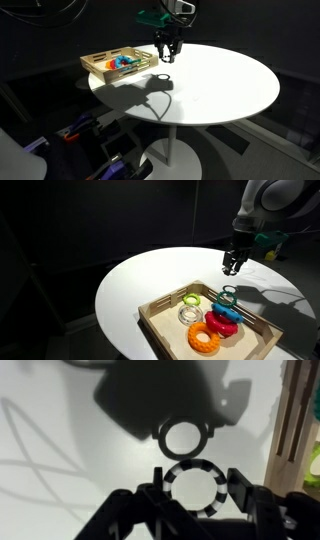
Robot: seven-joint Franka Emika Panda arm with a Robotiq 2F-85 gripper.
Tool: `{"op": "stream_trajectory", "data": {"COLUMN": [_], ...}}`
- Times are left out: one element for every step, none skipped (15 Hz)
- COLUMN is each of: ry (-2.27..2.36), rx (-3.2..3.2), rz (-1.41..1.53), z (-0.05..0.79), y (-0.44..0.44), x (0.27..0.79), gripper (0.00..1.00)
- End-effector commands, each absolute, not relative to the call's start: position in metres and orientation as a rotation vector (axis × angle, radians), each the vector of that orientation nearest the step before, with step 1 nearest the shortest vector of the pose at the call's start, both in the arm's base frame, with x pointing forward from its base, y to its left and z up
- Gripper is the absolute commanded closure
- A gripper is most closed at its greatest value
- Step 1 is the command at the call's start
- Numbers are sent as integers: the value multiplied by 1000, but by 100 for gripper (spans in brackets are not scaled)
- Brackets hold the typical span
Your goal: Put the white and black ring in the box
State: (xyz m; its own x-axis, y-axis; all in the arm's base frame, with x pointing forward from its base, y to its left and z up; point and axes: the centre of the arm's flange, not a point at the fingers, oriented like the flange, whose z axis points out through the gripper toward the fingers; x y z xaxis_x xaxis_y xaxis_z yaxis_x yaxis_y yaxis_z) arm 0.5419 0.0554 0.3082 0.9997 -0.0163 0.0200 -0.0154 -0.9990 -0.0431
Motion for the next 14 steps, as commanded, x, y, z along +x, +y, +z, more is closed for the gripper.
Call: {"op": "stream_trajectory", "data": {"ry": [-58,-86,-117,-148,-183,-223,-256,-293,-325,-358,-389,-419,-452,-482], "rx": [-3056,-3047,-3038,-3029,-3022,-3013,-3008,-3000,-2995,-2991,-2987,-2983,-2981,-2978], "rz": [-66,-82,-94,-104,-114,-118,-119,-120,-121,-122,-120,-118,-117,-115], "z": [334,338,342,345,347,349,351,352,353,354,354,355,354,353], "y": [76,84,92,100,109,117,125,134,140,147,153,159,165,171], "x": [530,527,524,521,518,513,510,505,501,497,494,490,486,484], "gripper": [60,60,60,60,60,60,60,60,60,60,60,60,60,60]}}
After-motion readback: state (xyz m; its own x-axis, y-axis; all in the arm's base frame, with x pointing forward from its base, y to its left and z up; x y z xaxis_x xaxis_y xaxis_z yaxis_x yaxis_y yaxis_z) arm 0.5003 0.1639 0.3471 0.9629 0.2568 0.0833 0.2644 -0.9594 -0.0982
